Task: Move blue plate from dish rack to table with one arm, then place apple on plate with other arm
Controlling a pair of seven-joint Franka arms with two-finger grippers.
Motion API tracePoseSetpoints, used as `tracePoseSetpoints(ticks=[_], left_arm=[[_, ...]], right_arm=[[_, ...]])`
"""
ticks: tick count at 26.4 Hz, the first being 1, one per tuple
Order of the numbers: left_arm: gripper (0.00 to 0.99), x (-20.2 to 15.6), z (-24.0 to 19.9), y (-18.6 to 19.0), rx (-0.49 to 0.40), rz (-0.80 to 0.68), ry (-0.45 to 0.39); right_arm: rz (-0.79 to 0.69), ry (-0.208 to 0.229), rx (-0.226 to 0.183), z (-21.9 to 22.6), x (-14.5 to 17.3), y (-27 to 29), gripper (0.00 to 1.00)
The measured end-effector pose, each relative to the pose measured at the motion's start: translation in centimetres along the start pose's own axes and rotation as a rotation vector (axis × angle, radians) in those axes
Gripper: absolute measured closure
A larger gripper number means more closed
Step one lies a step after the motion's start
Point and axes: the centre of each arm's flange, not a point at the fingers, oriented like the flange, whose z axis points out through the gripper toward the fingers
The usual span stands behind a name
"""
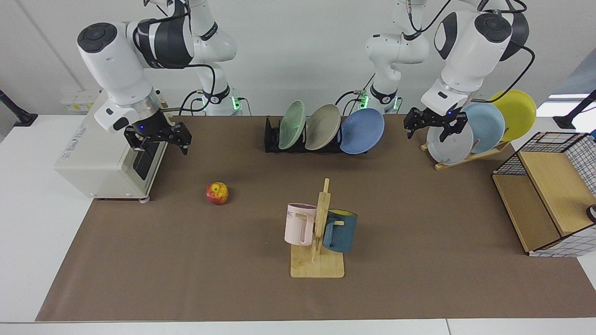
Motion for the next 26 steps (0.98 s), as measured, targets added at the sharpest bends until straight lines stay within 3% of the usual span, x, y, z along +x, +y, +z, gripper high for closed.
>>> tracePoseSetpoints(ticks=[5,13,22,26], left_arm=[[0.000,-2.0,1.8,0.3,-0.003,0.042,-0.005],[0.000,-4.1,3.5,0.1,-0.006,0.117,-0.031],[0.000,-6.3,4.7,1.6,0.003,0.162,-0.056],[0.000,-7.6,5.1,3.4,0.015,0.200,-0.064]], right_arm=[[-0.018,0.020,0.004,5.2,0.3,-1.3,0.00],[-0.015,0.027,0.063,11.3,1.3,-5.5,0.00],[0.013,0.030,0.062,14.6,2.2,-8.1,0.00],[-0.002,0.026,0.037,16.6,2.6,-8.4,0.00]])
